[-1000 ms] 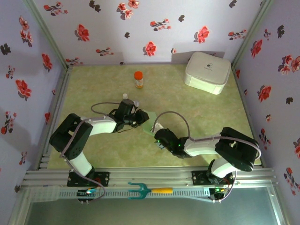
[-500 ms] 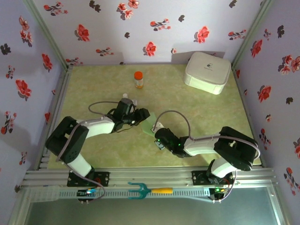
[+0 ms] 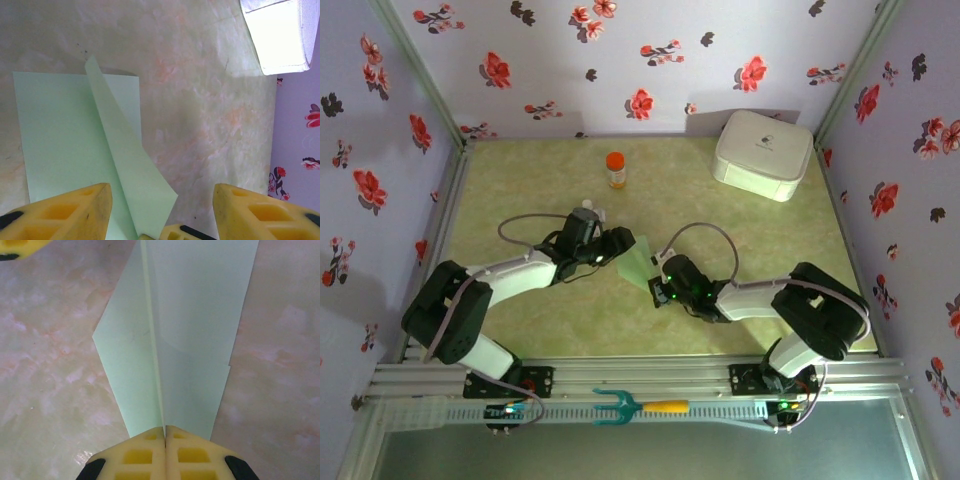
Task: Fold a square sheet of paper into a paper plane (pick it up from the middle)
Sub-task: Fourth fold the wing at the center of the table.
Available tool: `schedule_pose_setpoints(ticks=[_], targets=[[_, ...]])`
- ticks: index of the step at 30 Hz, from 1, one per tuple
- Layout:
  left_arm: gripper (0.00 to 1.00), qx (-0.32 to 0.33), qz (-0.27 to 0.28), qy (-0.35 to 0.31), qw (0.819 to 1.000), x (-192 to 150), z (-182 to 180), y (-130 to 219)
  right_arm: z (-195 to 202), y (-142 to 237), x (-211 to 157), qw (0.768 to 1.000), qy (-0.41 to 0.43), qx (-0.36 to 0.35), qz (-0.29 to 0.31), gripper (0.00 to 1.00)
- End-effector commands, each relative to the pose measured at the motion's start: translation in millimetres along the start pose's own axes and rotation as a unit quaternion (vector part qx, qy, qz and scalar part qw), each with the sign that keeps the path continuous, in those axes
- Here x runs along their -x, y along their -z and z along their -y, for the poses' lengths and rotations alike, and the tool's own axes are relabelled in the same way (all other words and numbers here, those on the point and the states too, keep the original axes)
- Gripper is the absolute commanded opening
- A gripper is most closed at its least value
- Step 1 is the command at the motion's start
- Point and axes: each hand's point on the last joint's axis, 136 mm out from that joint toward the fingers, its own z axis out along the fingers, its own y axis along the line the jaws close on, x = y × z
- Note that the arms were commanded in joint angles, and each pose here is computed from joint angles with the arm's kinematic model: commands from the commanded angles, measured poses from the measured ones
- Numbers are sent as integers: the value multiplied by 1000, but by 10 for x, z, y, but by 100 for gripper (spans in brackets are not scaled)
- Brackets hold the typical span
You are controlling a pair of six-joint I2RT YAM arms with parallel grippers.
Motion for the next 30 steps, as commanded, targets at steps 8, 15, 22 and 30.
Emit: schedule_pose_setpoints(ticks=[8, 15, 22, 30], targets=[[55, 17, -4, -3, 1000, -46, -140, -18, -123, -78, -41, 994, -77, 69, -29, 2], [49, 18, -10, -3, 1000, -65, -158, -56, -162, -58, 46, 980, -141, 136, -22, 1], [23, 20, -33, 6, 999, -154, -247, -173, -181, -79, 103, 962, -196, 187, -24, 1], [10, 23, -51, 13, 998, -224, -314, -286, -114, -91, 105, 952, -229, 202, -26, 1]])
